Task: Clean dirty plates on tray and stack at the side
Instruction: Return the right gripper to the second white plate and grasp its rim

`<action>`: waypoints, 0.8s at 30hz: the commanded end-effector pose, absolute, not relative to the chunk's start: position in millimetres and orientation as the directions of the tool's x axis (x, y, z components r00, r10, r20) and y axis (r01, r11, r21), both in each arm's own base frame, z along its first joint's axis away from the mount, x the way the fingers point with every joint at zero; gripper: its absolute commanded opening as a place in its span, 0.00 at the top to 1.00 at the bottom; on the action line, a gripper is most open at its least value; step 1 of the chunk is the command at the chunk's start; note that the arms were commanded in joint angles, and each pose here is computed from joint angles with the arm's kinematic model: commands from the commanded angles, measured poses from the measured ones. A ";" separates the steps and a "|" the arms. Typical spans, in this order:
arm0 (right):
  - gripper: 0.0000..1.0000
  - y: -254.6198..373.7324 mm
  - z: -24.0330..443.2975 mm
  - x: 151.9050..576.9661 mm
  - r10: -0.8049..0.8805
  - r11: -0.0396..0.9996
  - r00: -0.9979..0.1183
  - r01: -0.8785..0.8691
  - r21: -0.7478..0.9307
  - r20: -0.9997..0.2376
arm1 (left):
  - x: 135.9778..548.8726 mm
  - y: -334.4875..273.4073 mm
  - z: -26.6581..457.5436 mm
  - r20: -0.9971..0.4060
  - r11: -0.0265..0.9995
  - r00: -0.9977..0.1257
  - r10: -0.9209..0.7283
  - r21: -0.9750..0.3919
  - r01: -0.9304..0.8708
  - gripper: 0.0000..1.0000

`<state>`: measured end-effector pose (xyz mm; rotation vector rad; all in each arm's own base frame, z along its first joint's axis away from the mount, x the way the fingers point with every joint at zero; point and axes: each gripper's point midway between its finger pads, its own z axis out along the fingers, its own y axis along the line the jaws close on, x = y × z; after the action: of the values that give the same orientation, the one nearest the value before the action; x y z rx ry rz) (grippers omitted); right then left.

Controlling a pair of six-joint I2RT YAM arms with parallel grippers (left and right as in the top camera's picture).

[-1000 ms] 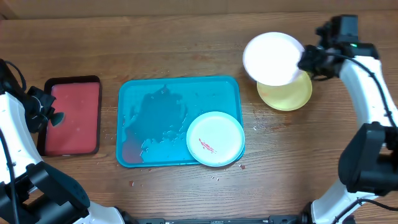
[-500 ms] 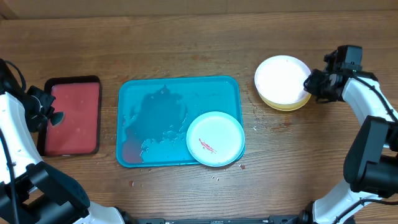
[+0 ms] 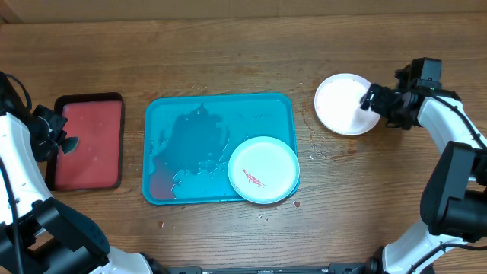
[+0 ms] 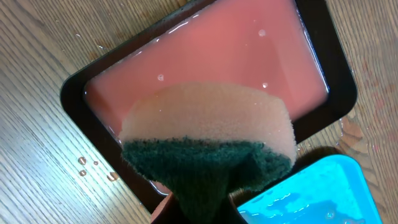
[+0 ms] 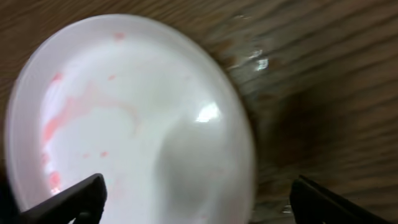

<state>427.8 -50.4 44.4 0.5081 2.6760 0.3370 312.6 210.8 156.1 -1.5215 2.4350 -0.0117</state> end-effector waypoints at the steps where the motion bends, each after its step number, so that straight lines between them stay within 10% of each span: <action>1: 0.08 16.3 69.0 433.5 0.162 0.887 -0.898 -0.048 0.458 -0.408 | 313.6 210.1 153.3 -0.218 0.464 -0.430 -0.876 -0.145 -0.874 0.96; 14: 0.11 149.7 73.2 413.0 -0.316 0.765 -0.782 -0.545 0.344 -0.537 | 313.8 210.3 153.4 -0.219 0.465 -0.430 -0.876 -0.145 -0.873 0.96; 24: 0.37 188.1 51.2 380.7 -0.515 0.711 -0.723 -0.660 0.241 -0.461 | 314.9 210.1 153.7 -0.221 0.471 -0.435 -0.873 -0.149 -0.869 0.96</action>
<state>383.7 185.3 53.6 -0.8491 2.5655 0.6197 313.2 211.2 156.3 -1.5189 2.4330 -0.0113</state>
